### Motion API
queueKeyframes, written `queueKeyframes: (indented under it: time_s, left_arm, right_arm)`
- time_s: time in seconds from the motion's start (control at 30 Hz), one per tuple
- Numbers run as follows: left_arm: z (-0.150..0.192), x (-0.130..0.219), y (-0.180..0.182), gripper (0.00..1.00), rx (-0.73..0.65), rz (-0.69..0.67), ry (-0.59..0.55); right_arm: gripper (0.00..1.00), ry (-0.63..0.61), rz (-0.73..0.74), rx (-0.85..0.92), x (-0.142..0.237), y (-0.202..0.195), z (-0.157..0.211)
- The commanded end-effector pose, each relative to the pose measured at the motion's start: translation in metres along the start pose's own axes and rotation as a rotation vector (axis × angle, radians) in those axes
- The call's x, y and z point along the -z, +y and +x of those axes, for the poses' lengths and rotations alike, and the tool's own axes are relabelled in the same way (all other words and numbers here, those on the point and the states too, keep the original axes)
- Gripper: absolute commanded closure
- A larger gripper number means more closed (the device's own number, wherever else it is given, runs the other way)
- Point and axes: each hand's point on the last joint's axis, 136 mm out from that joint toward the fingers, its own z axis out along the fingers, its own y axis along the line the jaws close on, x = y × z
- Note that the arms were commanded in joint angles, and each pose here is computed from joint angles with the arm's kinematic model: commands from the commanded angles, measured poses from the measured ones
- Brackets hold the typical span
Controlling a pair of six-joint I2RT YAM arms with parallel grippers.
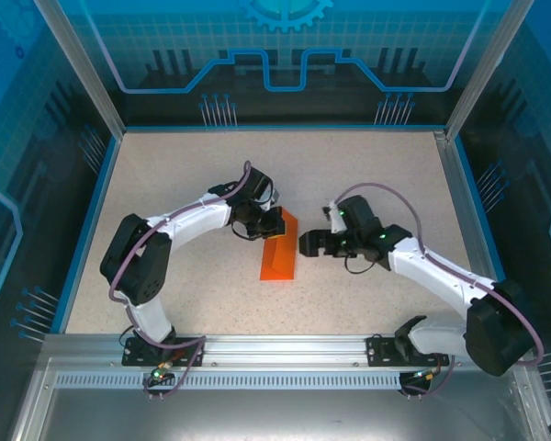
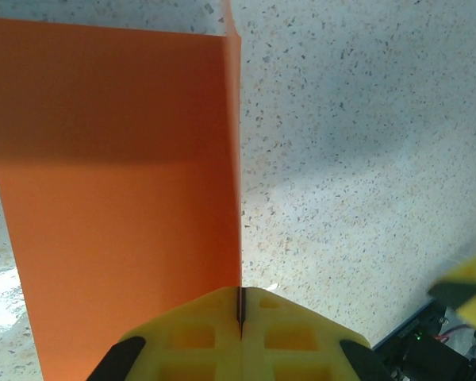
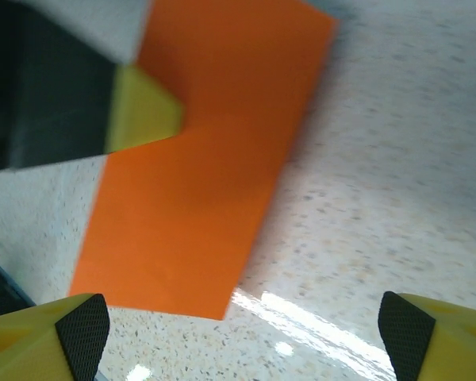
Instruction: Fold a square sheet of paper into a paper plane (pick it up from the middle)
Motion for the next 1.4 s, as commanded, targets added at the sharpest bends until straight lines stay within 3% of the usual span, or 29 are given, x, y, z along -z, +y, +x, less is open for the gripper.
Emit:
queueKeyframes:
  time_s: [0.0,0.13,0.2,0.3,0.5,0.8,0.93,1.37]
  left_arm:
    - [0.007,-0.011,0.013,0.97,0.044,-0.028,0.026]
    - [0.007,-0.013,0.014,0.96,0.052,-0.03,0.03]
    - [0.006,-0.013,0.014,0.96,0.055,-0.03,0.027]
    - [0.006,-0.014,0.013,0.96,0.055,-0.03,0.031]
    - [0.005,-0.013,0.012,0.96,0.057,-0.026,0.029]
    - [0.007,-0.013,0.013,0.96,0.057,-0.031,0.036]
    - [0.008,-0.013,0.013,0.96,0.06,-0.028,0.039]
    - [0.008,-0.012,0.012,0.95,0.059,-0.024,0.04]
  right_arm:
    - [0.08,-0.11,0.001,0.202,-0.002,0.033,-0.013]
    - [0.08,-0.037,0.002,0.319,-0.016,0.053,0.01]
    - [0.19,0.031,0.07,0.316,-0.025,0.051,0.019]
    - [0.19,0.01,0.143,0.429,-0.036,0.066,0.028]
    - [0.31,-0.021,0.263,0.498,-0.048,0.07,0.04]
    - [0.32,-0.036,0.33,0.55,-0.067,0.077,0.05]
    - [0.4,-0.067,0.408,0.554,-0.07,0.068,0.048]
    - [0.63,-0.066,0.414,0.547,-0.074,0.07,0.047]
